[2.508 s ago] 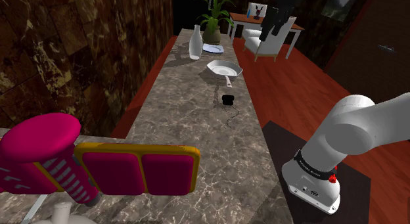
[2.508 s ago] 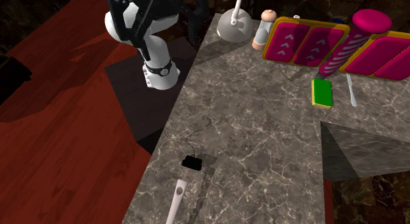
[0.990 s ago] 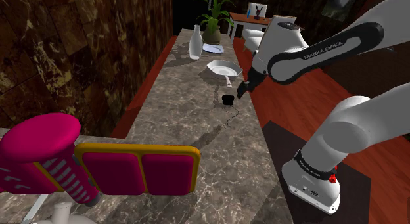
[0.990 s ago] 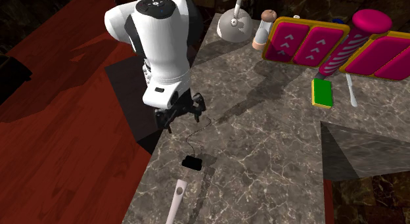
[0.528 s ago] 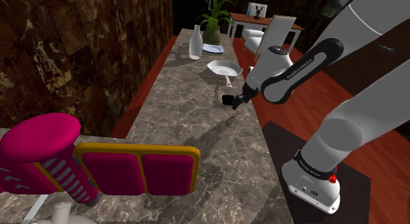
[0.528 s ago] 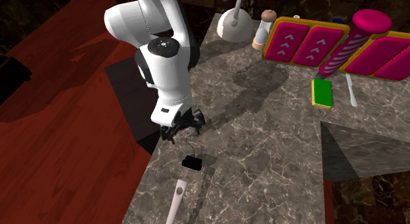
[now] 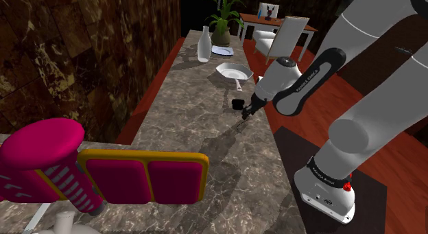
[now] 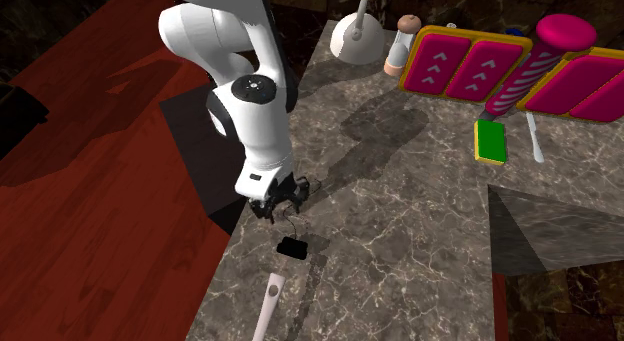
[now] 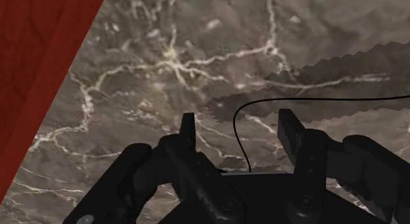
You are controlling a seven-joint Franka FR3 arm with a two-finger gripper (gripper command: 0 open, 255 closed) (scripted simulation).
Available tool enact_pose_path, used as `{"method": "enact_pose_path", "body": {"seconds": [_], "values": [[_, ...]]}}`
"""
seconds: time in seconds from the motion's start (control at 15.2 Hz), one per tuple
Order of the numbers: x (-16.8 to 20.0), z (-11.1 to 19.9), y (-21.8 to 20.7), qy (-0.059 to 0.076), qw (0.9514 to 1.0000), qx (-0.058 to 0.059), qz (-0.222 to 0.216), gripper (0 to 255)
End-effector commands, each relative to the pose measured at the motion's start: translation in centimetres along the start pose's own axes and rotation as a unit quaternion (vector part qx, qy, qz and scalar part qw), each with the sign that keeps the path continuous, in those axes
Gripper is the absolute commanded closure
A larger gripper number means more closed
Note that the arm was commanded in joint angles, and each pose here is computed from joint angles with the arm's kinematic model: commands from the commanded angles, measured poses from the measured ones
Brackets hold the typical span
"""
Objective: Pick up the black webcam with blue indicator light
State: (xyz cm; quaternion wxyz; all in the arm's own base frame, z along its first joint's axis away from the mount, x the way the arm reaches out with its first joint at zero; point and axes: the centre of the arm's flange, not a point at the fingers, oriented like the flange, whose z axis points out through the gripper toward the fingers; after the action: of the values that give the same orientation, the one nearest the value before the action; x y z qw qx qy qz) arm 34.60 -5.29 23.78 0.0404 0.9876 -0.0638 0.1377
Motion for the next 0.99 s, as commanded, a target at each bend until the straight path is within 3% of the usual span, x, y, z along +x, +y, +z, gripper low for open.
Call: {"method": "enact_pose_path", "body": {"seconds": [0.0,0.53,0.92], "values": [[0.0,0.1,0.0,0.0,1.0,0.0,0.0,255],[-0.1,0.2,0.0,0.0,1.0,0.001,0.0,255],[0.8,-2.9,0.2,0.0,1.0,0.001,0.0,255]]}}
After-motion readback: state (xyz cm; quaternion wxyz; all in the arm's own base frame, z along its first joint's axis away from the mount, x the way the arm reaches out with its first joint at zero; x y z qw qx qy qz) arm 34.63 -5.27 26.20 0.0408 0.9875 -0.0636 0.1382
